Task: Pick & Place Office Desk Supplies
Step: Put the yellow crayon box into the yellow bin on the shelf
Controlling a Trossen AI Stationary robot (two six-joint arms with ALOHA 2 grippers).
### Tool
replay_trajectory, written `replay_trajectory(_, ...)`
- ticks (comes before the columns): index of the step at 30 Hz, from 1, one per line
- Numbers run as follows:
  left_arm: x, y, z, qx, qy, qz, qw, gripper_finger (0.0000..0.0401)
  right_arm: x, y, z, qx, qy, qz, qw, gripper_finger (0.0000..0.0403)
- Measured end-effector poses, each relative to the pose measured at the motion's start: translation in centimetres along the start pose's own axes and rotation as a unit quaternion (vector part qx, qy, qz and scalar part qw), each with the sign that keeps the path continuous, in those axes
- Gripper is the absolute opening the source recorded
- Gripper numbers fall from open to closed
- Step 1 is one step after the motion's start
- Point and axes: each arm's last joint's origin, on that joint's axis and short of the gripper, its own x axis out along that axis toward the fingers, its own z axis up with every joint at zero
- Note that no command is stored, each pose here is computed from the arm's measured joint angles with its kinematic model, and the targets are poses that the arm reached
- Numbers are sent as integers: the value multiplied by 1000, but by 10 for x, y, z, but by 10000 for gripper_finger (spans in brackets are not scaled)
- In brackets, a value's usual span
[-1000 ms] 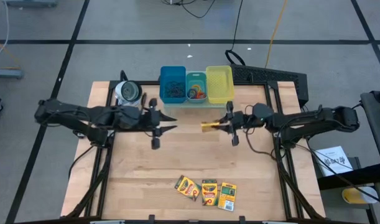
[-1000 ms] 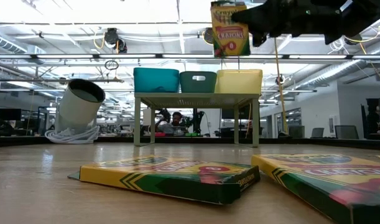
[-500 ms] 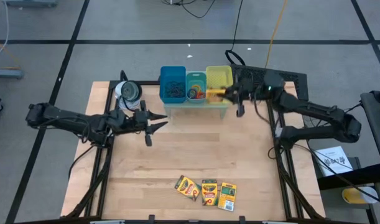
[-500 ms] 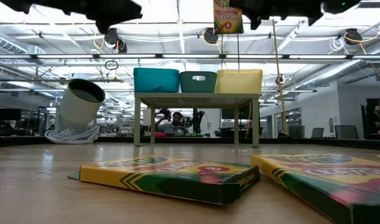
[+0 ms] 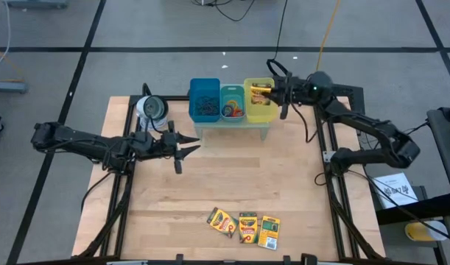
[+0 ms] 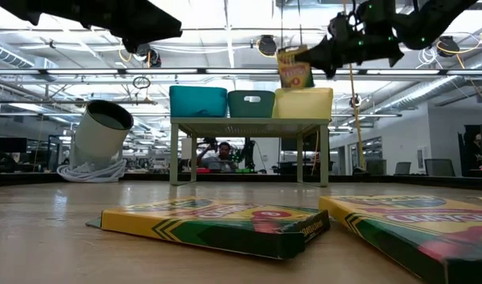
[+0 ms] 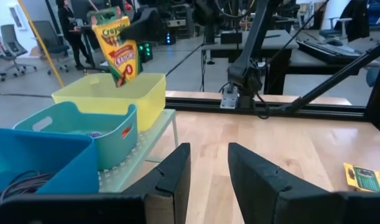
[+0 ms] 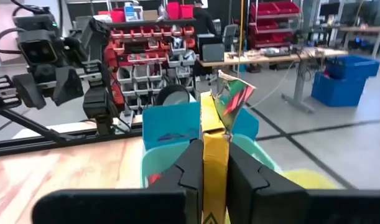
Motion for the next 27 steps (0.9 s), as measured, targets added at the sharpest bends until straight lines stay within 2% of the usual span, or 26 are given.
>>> replay_trajectory(7,0,0,0,-1,0,0,1000,118,-1,2,-18,21,19,2,1000,39)
replay_trajectory(13,0,0,0,0,0,0,1000,118,-3,4,-33,43,32,3,999,26)
replay_trajectory(21,0,0,0,0,0,0,1000,118,-1,14,-41,45,23,19,999,49)
replay_trajectory(27,0,0,0,0,-1,0,1000,118,0,17,-43,41,20,23,999,40)
